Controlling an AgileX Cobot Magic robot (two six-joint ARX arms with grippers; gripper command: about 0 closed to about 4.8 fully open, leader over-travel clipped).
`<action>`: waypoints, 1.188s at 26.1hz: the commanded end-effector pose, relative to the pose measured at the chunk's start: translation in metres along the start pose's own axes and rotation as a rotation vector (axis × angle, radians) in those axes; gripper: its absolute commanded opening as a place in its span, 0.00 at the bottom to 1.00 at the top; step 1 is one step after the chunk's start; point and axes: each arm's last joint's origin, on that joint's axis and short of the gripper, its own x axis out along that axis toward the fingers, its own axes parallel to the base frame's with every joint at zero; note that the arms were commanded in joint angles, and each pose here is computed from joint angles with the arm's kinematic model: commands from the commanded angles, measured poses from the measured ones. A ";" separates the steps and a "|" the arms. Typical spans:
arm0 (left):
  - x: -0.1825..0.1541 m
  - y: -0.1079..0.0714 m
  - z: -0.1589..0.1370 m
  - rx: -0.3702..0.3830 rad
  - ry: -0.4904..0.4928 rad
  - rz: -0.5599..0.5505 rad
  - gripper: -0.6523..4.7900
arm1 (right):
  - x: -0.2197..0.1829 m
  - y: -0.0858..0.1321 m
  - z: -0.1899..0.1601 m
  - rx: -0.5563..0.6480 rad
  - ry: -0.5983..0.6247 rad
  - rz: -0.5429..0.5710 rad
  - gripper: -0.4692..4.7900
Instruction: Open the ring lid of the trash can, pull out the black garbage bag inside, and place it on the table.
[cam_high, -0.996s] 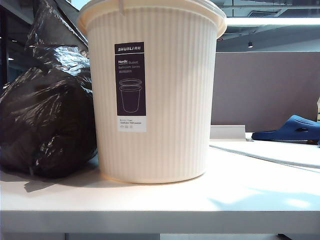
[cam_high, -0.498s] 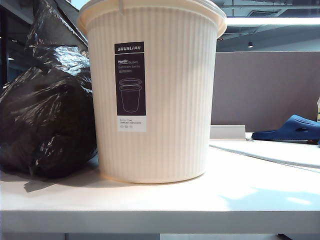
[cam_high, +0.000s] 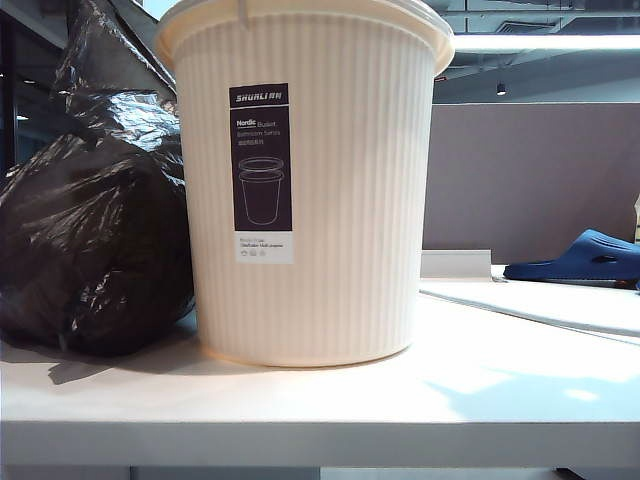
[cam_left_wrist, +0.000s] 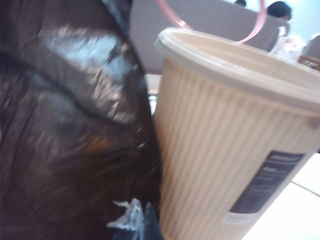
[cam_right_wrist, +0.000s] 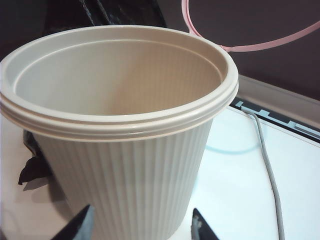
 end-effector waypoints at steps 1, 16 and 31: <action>0.004 0.004 -0.008 -0.021 -0.037 0.015 0.11 | 0.004 -0.001 0.000 -0.004 -0.038 -0.010 0.56; 0.012 0.021 -0.047 -0.036 0.009 0.175 0.11 | 0.034 -0.009 -0.037 -0.003 -0.094 -0.127 0.46; 0.013 0.024 -0.061 -0.044 0.074 0.185 0.11 | 0.080 -0.017 -0.084 0.007 0.144 -0.135 0.46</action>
